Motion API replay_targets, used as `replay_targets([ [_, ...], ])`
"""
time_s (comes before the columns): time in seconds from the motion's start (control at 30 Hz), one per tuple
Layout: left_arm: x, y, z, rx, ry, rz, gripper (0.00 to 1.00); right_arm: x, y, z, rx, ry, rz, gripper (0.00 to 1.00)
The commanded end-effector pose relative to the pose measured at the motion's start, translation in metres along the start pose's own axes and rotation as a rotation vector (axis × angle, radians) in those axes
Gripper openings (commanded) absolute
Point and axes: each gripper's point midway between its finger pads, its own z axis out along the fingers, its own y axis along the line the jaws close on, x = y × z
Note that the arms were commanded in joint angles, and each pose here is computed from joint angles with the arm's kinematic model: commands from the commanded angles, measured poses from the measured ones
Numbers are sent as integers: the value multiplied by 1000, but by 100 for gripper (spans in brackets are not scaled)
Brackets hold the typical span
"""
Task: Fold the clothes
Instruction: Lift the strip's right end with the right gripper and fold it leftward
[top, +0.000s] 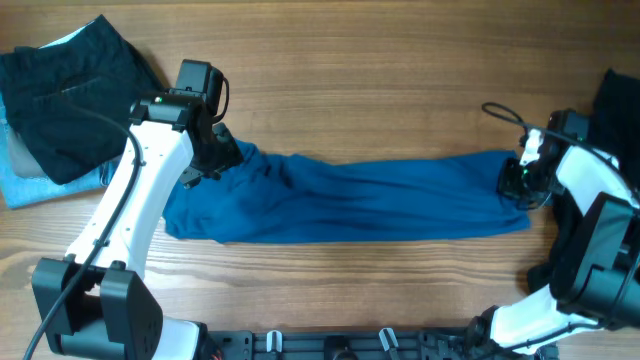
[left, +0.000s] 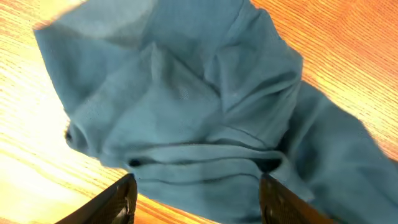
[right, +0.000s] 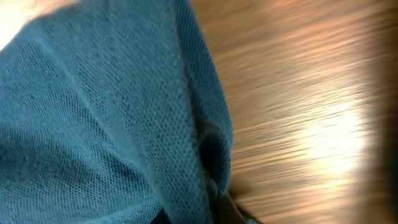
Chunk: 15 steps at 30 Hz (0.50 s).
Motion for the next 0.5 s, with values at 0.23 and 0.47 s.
replay_targets([
  [0.23,-5,-4,-9,32,-22,-17,66,-66,-6,-92,67,-125,26,4],
  [0.47,-6,-4,-9,35,-26,-17,68,-49,91,-105,-186,-105,-98,4],
])
